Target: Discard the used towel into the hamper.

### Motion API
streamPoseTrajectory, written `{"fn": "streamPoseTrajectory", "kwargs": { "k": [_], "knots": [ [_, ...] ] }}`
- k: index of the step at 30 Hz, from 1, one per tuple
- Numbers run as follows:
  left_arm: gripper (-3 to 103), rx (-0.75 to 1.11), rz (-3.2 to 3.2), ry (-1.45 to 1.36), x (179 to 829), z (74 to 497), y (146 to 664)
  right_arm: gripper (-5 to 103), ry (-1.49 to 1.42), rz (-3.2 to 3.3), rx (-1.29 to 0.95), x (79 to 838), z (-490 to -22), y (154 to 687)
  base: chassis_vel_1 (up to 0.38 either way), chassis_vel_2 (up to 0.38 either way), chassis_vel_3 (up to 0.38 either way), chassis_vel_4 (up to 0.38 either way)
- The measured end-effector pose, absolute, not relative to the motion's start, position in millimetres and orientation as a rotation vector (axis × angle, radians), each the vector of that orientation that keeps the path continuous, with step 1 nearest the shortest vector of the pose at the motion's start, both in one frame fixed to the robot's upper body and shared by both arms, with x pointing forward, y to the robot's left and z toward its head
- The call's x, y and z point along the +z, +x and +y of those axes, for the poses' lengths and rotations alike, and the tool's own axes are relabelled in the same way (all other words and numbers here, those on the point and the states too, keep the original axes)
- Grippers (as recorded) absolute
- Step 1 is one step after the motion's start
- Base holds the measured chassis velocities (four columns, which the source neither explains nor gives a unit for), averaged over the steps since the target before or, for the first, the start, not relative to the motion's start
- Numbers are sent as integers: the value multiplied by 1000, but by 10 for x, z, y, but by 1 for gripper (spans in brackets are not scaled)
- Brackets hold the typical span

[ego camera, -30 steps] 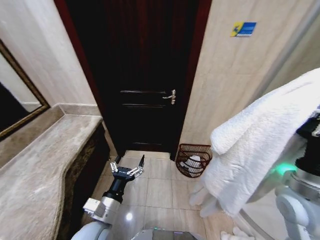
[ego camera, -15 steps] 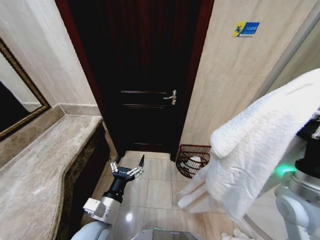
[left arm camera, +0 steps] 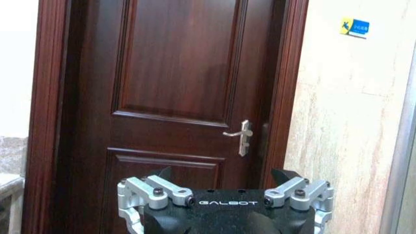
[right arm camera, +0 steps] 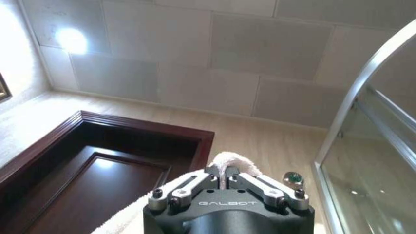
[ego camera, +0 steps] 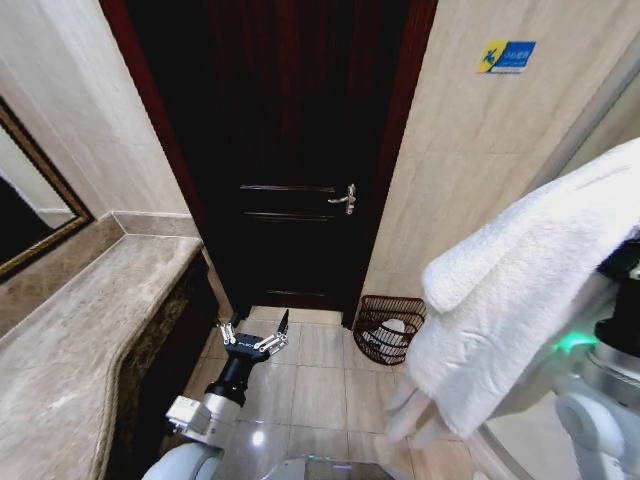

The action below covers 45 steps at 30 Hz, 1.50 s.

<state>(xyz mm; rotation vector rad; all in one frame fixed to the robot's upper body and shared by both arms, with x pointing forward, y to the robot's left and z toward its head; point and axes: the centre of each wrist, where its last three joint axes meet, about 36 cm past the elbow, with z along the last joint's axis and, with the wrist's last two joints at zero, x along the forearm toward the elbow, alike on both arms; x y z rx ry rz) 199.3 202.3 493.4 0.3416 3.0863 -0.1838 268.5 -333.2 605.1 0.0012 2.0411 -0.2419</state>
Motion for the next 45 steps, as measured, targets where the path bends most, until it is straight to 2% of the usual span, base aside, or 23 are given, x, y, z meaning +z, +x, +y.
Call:
{"fn": "streamPoseTrajectory", "kwargs": {
  "k": [32,45],
  "knots": [
    [100,-184,3086,342,4934,2023,1993,4,6,2042,-221,6078,-3318,2711,-121,116,118,-117],
    [100,-184,3086,341,4934,2023,1993,4,-60,1947,-236,6499,-3441,3011,-2,4,3,-8]
  ]
}}
